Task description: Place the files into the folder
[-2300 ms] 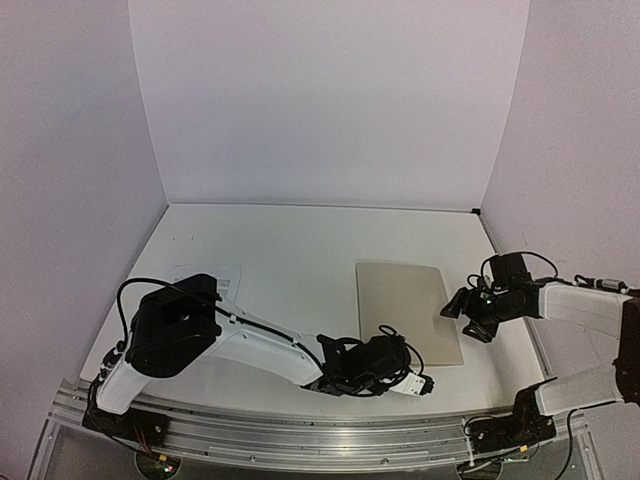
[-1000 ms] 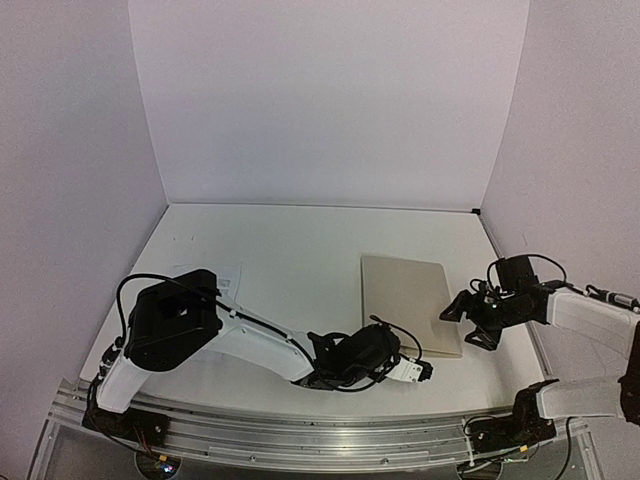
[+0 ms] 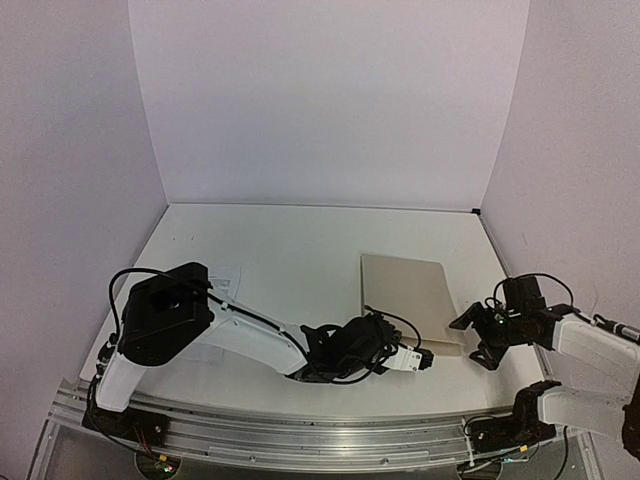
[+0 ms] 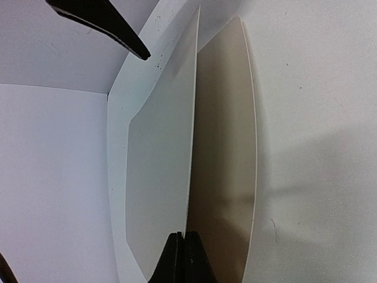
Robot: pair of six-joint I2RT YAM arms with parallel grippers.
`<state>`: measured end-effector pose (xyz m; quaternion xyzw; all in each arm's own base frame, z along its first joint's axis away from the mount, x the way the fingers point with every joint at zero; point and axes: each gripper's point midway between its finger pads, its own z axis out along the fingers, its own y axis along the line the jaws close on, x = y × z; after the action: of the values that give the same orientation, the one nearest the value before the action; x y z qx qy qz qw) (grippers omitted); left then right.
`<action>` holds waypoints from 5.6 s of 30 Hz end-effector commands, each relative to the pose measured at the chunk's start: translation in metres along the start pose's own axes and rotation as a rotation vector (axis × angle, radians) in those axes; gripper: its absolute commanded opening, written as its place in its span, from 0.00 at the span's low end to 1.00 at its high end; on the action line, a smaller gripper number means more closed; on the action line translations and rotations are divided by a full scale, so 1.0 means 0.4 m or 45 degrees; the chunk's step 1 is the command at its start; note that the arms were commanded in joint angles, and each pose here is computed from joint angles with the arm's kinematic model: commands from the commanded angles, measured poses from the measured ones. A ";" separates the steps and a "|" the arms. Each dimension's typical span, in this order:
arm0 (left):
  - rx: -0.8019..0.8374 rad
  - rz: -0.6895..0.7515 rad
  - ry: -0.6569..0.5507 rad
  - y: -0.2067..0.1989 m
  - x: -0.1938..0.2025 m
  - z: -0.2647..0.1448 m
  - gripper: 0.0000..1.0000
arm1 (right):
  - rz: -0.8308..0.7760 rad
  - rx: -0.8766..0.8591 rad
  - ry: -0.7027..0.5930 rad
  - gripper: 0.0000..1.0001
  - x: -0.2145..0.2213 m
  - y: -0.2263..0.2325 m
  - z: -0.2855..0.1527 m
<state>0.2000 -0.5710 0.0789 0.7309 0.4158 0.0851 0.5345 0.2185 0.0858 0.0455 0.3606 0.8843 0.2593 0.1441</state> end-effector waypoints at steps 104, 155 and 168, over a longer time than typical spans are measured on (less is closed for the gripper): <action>0.927 -2.439 0.213 0.211 0.696 0.013 0.55 | -2.086 0.181 -0.742 0.00 0.642 0.763 -0.079; 0.157 -2.445 0.715 0.364 1.096 -0.570 0.91 | -1.279 -0.193 -0.048 0.88 0.480 0.818 0.161; -0.090 -2.479 1.083 0.101 1.276 -0.754 0.85 | -1.196 -0.568 0.345 0.64 0.724 0.985 0.403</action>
<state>0.3742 -0.0064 0.0668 -0.0516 0.9750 -0.1463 0.1591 0.3095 0.5426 0.1064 -0.1518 0.9143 0.2949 0.2326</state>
